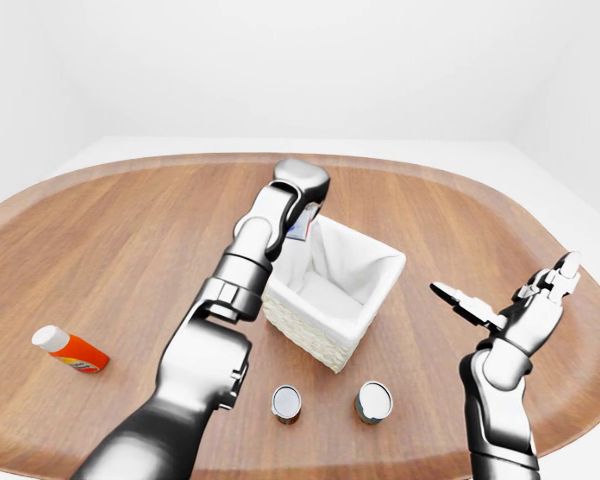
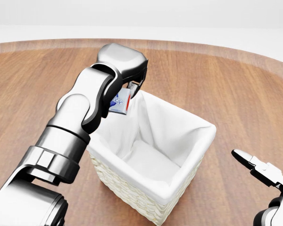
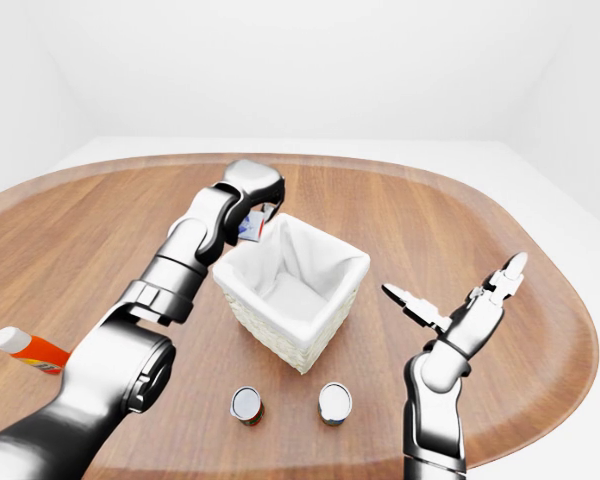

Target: Pick up the alphabet soup and the cream cheese box, and put them in the basket.

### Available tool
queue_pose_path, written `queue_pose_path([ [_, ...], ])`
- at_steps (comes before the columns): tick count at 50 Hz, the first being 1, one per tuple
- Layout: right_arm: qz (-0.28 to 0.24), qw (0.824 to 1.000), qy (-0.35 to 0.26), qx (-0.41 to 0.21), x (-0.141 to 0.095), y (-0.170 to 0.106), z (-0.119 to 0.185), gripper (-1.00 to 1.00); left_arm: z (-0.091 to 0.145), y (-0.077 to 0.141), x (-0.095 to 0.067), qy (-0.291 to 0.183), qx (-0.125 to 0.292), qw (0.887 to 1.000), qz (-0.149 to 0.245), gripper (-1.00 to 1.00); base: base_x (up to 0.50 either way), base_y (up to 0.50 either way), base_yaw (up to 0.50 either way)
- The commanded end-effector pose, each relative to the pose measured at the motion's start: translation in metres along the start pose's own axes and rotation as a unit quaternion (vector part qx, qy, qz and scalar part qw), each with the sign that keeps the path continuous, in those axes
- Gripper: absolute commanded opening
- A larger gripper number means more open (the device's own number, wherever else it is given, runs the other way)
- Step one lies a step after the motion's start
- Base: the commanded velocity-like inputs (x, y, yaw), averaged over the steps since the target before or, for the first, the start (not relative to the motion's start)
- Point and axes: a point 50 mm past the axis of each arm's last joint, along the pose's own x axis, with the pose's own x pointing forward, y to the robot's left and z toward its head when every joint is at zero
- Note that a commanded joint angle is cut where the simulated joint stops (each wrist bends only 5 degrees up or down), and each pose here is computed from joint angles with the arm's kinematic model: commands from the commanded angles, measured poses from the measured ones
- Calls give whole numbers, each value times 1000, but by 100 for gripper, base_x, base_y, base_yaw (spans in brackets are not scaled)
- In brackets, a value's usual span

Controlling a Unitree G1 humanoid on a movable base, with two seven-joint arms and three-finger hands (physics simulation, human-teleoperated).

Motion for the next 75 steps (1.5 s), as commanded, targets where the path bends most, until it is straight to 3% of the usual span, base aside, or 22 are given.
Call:
queue_pose_path([
  [1, -1, 1000, 0, 1, 0, 0, 0, 100, 20, -9, 17, -15, 39, 999, -21, -100, 0, 0, 0],
  [25, -2, 1000, 3, 8, 0, -1, 0, 100, 56, -10, 21, -58, 32, 997, -32, -100, 0, 0, 0],
  [35, -3, 1000, 4, 10, 0, -1, 0, 100, 74, -19, 20, -78, 57, 995, -32, -100, 0, 0, 0],
  [44, -3, 1000, 3, 10, -1, -1, 1, 100, 85, -25, 19, -91, 47, 994, -36, -100, 0, 0, 0],
  [46, -3, 1000, 6, 9, -1, -2, 0, 100, 88, -20, 19, -96, 39, 995, -14, -100, 0, 0, 0],
  [49, -3, 1000, 2, 11, -1, -2, 1, 100, 92, -27, 18, -101, 32, 994, -25, -100, 0, 0, 0],
  [75, -3, 1000, 4, 12, -1, -1, 1, 100, 91, -43, 17, -99, 26, 994, -34, -100, 0, 0, 0],
])
